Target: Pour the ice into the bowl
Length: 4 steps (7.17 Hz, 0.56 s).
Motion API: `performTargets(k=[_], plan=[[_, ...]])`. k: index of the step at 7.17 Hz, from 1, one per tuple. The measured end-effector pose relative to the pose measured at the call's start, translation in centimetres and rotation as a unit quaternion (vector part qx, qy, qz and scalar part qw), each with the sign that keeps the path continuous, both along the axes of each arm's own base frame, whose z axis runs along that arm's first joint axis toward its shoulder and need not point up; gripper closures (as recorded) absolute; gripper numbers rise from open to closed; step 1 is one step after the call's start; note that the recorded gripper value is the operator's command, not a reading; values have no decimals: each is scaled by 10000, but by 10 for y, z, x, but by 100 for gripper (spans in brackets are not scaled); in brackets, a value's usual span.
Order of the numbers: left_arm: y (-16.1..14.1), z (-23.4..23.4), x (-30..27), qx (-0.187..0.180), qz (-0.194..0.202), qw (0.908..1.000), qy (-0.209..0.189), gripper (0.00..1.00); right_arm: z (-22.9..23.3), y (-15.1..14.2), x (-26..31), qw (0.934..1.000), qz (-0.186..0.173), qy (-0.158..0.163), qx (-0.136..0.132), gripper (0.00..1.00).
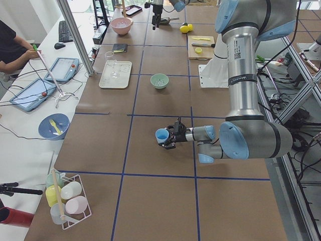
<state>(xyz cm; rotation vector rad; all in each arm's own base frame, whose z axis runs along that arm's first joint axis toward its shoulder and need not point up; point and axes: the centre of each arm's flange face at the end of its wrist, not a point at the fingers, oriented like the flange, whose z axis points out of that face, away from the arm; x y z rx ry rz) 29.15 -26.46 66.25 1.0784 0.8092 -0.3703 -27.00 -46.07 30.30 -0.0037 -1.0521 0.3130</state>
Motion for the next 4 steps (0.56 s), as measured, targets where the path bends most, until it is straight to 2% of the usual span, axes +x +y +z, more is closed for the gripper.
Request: performTargets(k=[4], plan=[[17, -5, -25, -259, 931, 9951, -206, 0, 0, 0, 0, 10000, 1, 3, -6, 0]])
